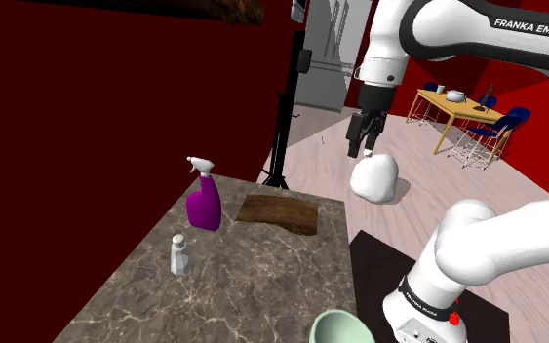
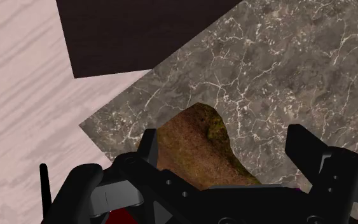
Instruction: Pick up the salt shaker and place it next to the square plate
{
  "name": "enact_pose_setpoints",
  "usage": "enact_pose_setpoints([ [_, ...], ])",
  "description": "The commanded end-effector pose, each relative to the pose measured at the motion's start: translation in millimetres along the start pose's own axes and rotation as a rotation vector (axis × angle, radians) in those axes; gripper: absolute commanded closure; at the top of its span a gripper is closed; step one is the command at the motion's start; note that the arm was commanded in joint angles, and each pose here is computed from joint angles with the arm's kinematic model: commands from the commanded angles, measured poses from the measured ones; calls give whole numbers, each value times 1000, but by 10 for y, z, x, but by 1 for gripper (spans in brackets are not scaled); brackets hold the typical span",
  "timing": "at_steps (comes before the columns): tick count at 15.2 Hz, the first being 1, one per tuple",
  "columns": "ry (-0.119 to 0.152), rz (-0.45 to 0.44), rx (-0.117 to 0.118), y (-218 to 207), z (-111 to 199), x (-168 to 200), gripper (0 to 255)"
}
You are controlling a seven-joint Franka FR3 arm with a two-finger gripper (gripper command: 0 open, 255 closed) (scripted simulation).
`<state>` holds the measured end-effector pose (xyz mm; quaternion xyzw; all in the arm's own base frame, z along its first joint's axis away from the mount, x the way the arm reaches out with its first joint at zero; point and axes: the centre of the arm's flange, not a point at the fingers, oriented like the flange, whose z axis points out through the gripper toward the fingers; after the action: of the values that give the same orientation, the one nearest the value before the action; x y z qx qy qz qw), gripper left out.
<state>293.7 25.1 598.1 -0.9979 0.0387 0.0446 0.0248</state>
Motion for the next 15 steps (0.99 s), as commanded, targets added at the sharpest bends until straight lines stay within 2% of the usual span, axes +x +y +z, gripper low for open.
enact_pose_setpoints([
  [1,0,0,0,0,0,0,0],
  [15,37,-41,10,-1394,783,844,0],
])
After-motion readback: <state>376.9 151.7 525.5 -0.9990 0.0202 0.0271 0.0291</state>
